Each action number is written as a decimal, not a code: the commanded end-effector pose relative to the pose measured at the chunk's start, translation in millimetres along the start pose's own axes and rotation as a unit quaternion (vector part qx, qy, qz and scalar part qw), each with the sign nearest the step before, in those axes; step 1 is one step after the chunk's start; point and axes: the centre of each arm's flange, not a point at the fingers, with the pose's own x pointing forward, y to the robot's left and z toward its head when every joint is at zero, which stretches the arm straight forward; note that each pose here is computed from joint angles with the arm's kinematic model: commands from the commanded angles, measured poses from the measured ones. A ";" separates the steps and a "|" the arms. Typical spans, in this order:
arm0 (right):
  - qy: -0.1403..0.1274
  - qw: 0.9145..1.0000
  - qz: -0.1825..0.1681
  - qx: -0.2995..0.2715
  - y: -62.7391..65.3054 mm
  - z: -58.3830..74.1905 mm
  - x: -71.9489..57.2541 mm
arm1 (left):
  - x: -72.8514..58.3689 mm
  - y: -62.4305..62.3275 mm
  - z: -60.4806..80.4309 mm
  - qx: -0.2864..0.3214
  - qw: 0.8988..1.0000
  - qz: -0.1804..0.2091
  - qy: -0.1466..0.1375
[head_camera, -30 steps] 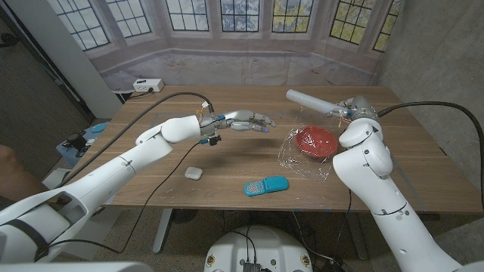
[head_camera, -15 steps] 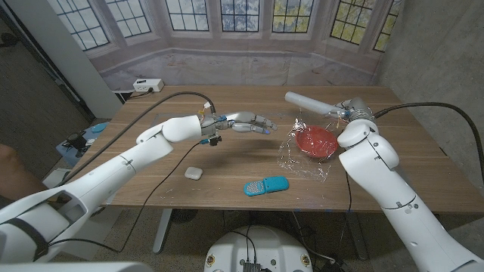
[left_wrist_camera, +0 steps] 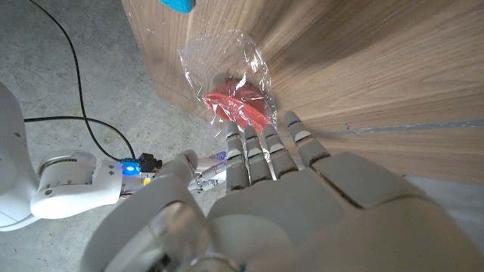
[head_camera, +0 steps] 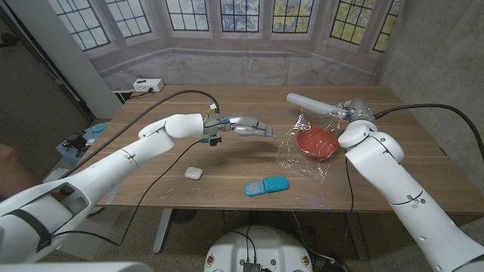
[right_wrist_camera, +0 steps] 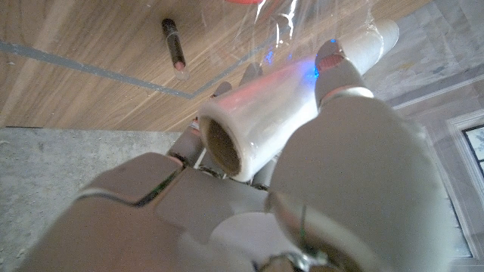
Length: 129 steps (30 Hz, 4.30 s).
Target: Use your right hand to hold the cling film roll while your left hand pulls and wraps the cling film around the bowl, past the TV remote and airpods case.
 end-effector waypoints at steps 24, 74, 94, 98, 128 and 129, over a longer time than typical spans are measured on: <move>0.003 1.000 -0.006 0.024 1.5 -18.0 6.7 | 14.2 -15.3 -3.5 0.070 0.995 -0.070 0.032; 0.007 0.999 -0.010 0.051 -1.6 -33.3 18.9 | 36.9 -21.5 -13.8 0.107 0.987 -0.115 0.038; 0.004 0.998 -0.006 0.062 2.9 -36.1 23.1 | 49.9 -28.3 -21.6 0.126 0.981 -0.141 0.052; 0.004 0.998 -0.006 0.063 3.2 -36.1 23.4 | 51.7 -28.5 -23.7 0.129 0.980 -0.142 0.053; 0.007 0.998 -0.010 0.065 -2.0 -40.1 33.3 | 61.0 -25.6 -27.8 0.142 0.976 -0.155 0.062; 0.007 0.998 -0.010 0.065 -2.1 -40.6 33.8 | 61.0 -25.7 -27.7 0.142 0.976 -0.155 0.063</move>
